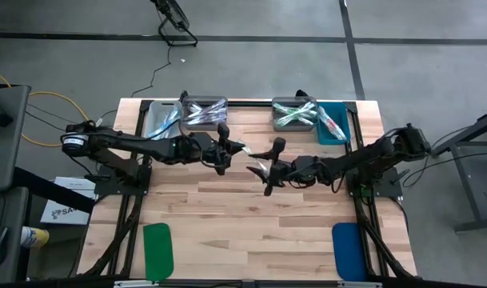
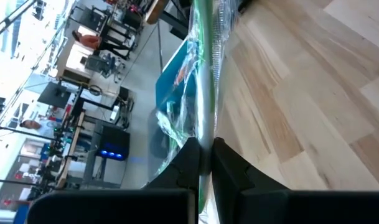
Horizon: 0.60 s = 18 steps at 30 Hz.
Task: Pick & Place Toothbrushes
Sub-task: Put the green toothbrush into the right black bin
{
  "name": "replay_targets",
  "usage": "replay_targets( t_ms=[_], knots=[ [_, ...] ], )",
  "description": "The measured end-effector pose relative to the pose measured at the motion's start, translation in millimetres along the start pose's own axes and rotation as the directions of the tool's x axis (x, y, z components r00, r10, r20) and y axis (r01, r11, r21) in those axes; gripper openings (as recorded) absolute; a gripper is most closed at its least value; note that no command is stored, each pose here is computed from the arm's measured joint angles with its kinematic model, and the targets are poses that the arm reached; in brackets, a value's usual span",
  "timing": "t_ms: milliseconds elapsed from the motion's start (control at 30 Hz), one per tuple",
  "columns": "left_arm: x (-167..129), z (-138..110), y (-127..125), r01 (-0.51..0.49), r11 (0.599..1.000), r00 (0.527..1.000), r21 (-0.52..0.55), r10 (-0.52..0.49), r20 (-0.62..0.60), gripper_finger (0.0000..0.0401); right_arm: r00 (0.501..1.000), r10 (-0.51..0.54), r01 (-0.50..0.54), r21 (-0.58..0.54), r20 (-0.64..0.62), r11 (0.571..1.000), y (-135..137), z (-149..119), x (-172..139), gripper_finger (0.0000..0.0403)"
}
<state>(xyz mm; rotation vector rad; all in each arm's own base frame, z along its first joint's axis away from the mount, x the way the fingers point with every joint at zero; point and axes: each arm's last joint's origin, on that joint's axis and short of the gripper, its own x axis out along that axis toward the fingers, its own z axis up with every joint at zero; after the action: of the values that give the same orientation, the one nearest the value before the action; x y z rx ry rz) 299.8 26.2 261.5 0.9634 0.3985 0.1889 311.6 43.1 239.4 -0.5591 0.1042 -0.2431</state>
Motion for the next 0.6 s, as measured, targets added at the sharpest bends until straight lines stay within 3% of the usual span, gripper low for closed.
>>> replay_targets(
  t_ms=[367,433,500,600],
  knots=[
    [-0.7,-0.3,-0.8,0.012,1.000,1.000,0.007,-0.012,-0.005,0.0012,0.999,-0.037,0.037,0.005,0.008,0.999,-2.3,1.7,0.0,0.0024],
    [-0.7,-0.2,-0.6,0.010,1.000,1.000,0.007,-0.010,-0.004,0.0012,0.999,-0.036,0.036,0.005,0.009,0.999,-2.3,1.8,0.0,0.0015],
    [-0.9,0.1,-1.0,0.011,1.000,1.000,0.019,-0.011,-0.003,0.0028,0.999,-0.037,0.037,0.005,0.008,0.999,-2.3,1.8,-0.1,0.0016],
    [-1.2,-0.7,-0.8,0.006,0.998,1.000,0.067,-0.004,-0.025,0.0093,0.997,-0.078,0.079,0.004,-0.026,0.997,-3.0,0.5,-0.3,0.0014]
  ],
)
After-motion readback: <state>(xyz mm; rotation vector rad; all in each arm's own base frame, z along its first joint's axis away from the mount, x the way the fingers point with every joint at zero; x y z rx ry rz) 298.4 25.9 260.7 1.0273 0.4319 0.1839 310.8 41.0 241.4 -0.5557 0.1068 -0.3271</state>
